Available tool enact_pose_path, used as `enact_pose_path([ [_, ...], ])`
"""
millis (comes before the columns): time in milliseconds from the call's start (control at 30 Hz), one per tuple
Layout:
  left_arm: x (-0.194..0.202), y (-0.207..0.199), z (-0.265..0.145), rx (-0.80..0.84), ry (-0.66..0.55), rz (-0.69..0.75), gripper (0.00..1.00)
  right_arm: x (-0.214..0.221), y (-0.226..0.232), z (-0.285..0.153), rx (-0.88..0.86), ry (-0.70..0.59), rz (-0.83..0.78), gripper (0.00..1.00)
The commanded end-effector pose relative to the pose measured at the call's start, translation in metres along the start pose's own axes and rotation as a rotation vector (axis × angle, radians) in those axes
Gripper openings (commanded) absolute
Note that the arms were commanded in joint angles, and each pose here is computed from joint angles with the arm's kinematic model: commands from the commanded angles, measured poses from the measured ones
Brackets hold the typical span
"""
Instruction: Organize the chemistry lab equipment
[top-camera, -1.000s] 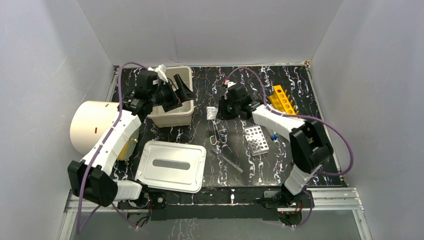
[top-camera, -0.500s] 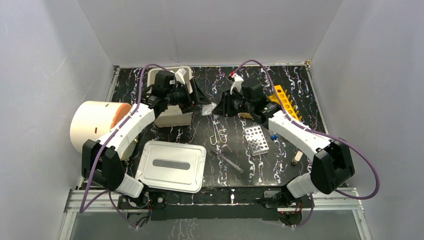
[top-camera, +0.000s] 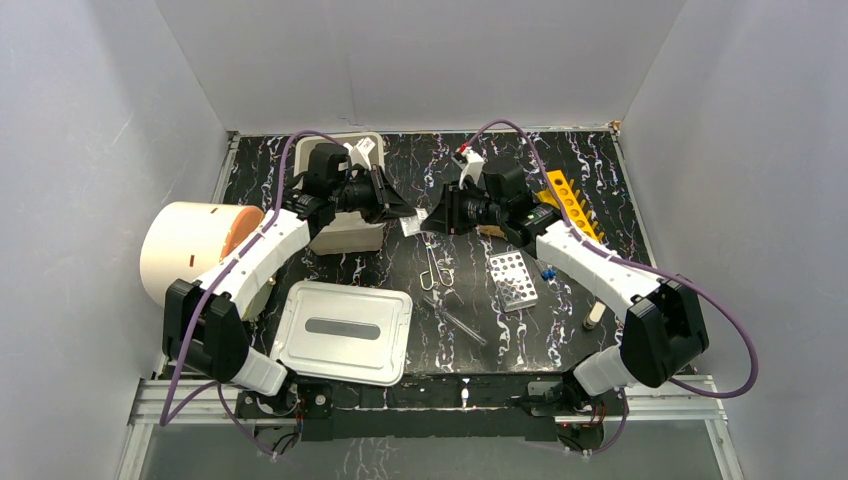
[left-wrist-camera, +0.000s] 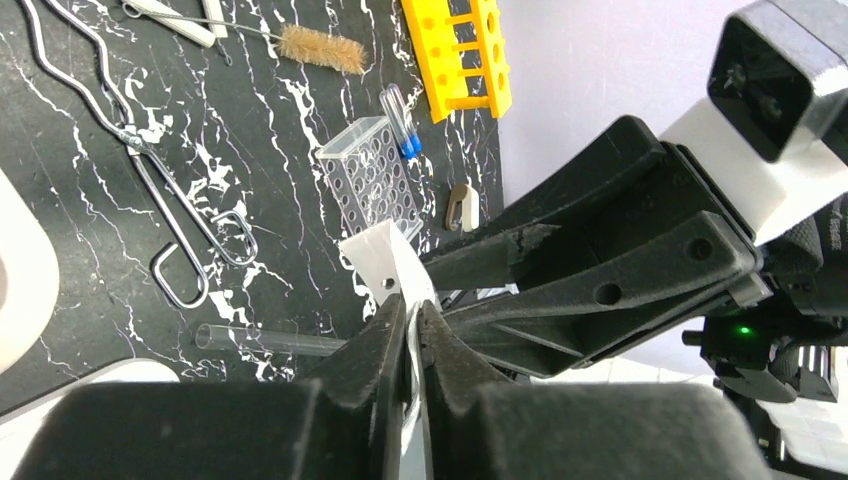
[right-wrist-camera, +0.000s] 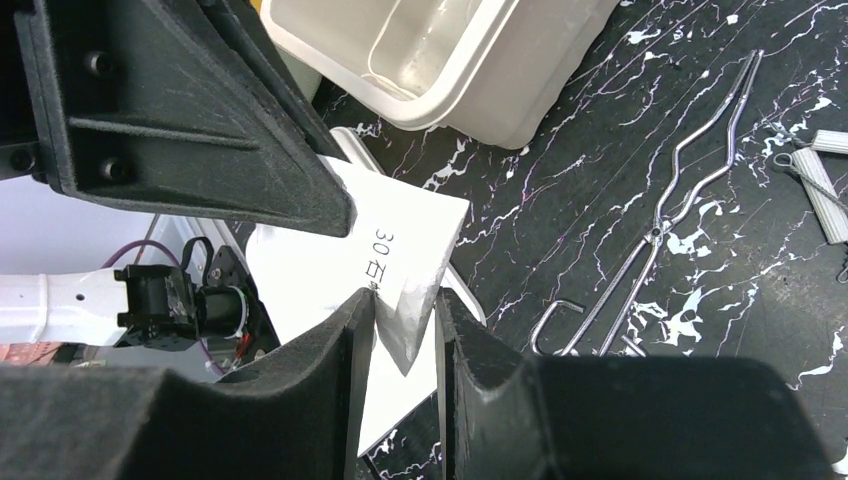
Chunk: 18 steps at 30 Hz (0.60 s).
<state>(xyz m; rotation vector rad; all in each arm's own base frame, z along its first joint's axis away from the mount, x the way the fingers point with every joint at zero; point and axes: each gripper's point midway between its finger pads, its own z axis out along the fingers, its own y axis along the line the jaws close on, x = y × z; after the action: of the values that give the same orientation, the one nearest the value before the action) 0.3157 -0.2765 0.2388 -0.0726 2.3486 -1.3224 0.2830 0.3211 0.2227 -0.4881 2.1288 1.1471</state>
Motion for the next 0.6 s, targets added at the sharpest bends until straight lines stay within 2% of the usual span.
enact_pose_path([
  [0,0.007,-0.025,-0.014,0.08,0.015,0.025,0.0,-0.024,0.012,0.001,-0.035,-0.065,-0.029,0.37],
  [167,0.004,-0.028,-0.015,0.089,0.005,0.025,0.0,-0.023,0.01,0.001,-0.026,-0.062,-0.022,0.4],
  [200,0.003,-0.027,-0.015,0.079,0.003,0.031,0.0,-0.024,0.008,0.001,-0.013,-0.064,-0.021,0.43],
  [333,-0.004,-0.016,-0.023,-0.021,-0.015,0.096,0.0,-0.027,0.003,-0.007,0.029,-0.089,-0.032,0.71],
  [433,-0.018,0.002,-0.039,-0.142,-0.046,0.151,0.0,-0.032,0.001,-0.014,0.058,-0.114,-0.056,0.78],
  [567,-0.045,0.026,-0.072,-0.295,-0.13,0.17,0.0,-0.036,-0.002,-0.021,0.086,-0.127,-0.069,0.81],
])
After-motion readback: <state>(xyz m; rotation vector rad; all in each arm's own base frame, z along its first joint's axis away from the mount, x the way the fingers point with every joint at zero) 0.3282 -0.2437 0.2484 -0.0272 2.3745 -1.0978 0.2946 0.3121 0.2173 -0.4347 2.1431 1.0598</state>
